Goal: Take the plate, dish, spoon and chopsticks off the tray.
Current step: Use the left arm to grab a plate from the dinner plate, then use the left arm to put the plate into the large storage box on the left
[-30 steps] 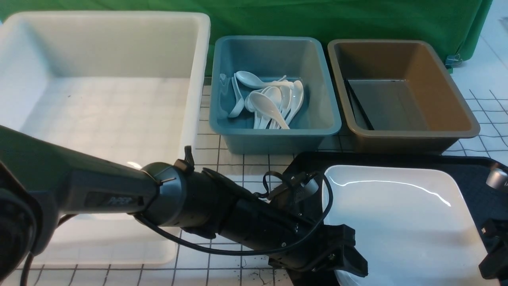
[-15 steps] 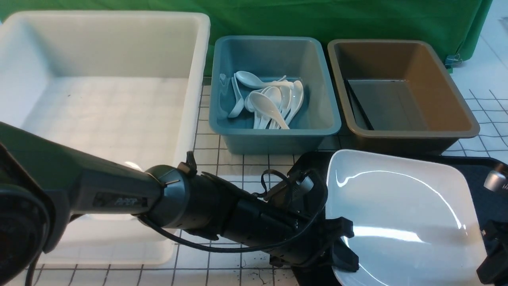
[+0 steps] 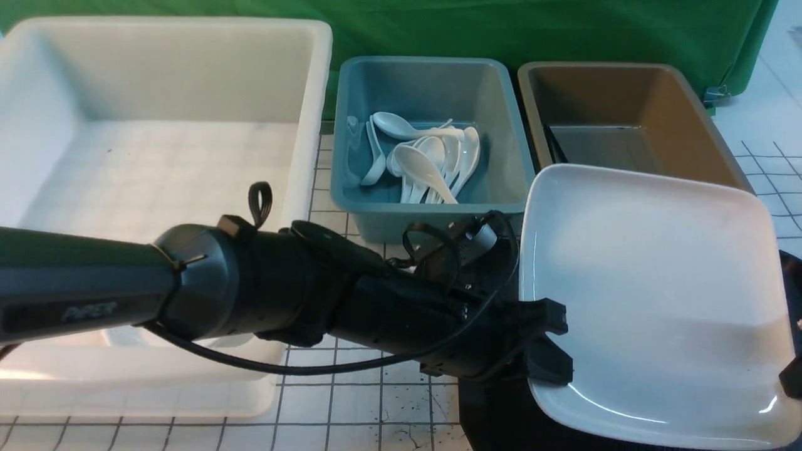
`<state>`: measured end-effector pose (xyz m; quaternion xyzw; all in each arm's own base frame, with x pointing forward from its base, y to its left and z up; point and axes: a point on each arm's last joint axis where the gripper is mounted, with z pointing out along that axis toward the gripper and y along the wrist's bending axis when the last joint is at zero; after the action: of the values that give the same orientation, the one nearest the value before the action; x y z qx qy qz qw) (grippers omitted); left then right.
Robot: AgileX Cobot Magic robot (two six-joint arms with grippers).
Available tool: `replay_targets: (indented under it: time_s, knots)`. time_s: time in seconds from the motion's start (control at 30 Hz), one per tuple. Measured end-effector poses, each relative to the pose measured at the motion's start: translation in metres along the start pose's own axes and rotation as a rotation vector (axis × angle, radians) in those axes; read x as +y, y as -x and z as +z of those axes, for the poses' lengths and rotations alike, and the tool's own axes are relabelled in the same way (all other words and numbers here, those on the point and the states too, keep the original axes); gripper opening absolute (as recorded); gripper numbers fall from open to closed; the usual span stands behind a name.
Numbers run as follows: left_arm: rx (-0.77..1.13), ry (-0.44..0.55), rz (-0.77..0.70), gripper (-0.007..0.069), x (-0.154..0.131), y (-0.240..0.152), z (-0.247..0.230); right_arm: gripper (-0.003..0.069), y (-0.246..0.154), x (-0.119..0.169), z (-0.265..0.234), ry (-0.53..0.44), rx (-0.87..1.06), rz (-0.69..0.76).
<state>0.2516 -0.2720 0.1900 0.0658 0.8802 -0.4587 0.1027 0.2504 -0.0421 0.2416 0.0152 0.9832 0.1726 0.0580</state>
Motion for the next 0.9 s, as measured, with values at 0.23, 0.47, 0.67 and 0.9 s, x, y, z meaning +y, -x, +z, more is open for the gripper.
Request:
replay_targets:
  time_s: [0.23, 0.47, 0.67, 0.9]
  knots:
    - [-0.045, -0.012, 0.050, 0.0009, -0.013, 0.006, -0.020, 0.0380, -0.021, 0.030, -0.058, -0.044, -0.236, -0.082]
    - [-0.150, -0.097, 0.066, 0.0009, -0.030, 0.023, -0.070, 0.0323, -0.049, 0.047, -0.092, -0.131, -0.393, -0.132]
    - [-0.361, -0.179, 0.048, 0.0008, -0.033, 0.054, -0.159, 0.0086, -0.062, 0.055, -0.106, -0.162, -0.474, -0.158]
    - [-0.579, -0.198, 0.022, 0.0008, -0.018, 0.077, -0.257, 0.0030, -0.062, 0.054, -0.106, -0.167, -0.478, -0.156]
